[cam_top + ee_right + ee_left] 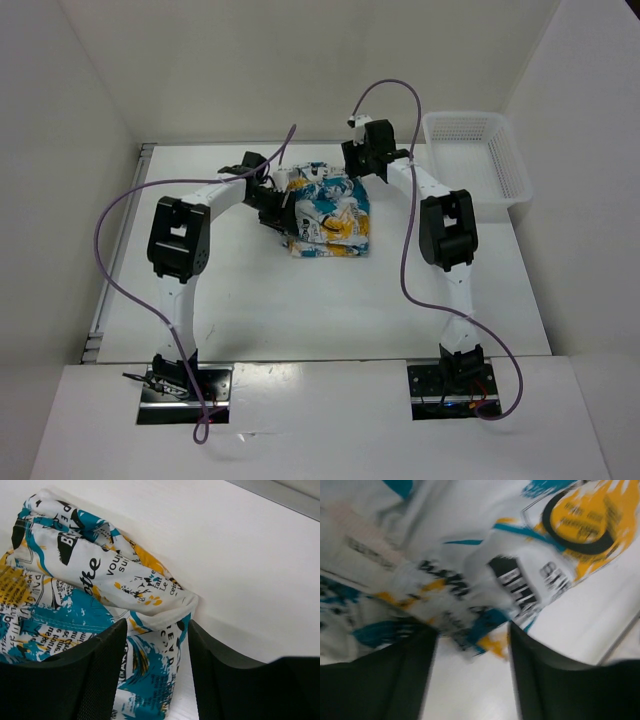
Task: Fold and stack the shorts
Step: Fold the shorts
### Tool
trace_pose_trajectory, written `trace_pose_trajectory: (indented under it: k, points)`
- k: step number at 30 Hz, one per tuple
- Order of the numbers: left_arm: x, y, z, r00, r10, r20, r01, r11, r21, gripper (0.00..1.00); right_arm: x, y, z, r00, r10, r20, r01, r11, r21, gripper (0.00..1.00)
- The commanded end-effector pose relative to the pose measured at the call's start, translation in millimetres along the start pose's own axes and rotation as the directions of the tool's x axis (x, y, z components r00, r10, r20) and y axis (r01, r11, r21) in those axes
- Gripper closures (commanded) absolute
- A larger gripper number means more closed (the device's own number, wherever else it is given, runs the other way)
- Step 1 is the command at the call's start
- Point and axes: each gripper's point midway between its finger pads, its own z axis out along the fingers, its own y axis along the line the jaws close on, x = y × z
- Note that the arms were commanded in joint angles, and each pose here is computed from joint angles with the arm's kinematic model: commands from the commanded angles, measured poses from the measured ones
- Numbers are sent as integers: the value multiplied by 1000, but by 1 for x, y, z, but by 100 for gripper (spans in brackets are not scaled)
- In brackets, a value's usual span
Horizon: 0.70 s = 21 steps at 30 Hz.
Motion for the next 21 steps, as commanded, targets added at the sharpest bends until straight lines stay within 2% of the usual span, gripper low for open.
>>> trace_pose_trajectory:
  k: [1, 3, 7, 12, 13, 14, 16, 17, 19, 21]
  points:
    - [-6, -3, 4, 1000, 9, 4, -9, 999, 41, 41, -4, -7, 6, 1000, 5, 27, -5, 1000, 17, 42]
    - [-3, -1, 5, 1000, 4, -4, -3, 999, 33, 52, 8, -1, 10, 1000, 9, 0, -9, 1000, -15, 41]
    - [8, 1, 8, 1000, -13, -26, 14, 999, 34, 53, 33, 12, 18, 998, 27, -59, -32, 995, -92, 41]
    - [8, 1, 8, 1000, -13, -26, 14, 999, 34, 73, 48, 11, 24, 995, 43, -89, -50, 995, -81, 52]
    - [7, 0, 8, 1000, -13, -26, 14, 999, 43, 76, 52, 12, 25, 994, 53, -99, -62, 995, -80, 55]
    - [10, -1, 8, 999, -20, -34, 21, 999, 44, 83, 52, 8, 25, 994, 54, -100, -59, 997, -58, 66]
    - [13, -5, 5, 999, -26, -42, 28, 998, 53, 89, 53, 4, 30, 991, 99, -88, -101, 995, -24, 78]
    - [15, -5, 4, 998, -32, -51, 35, 998, 54, 100, 53, -3, 30, 989, 119, -87, -117, 993, 22, 89]
    - [19, -10, -1, 997, -42, -63, 45, 998, 54, 100, 37, -12, 33, 982, 188, -30, -184, 979, 85, 99]
    - [29, -17, -3, 995, -38, -92, 41, 999, 30, 100, 11, -30, 31, 970, 237, 48, -241, 959, 151, 100]
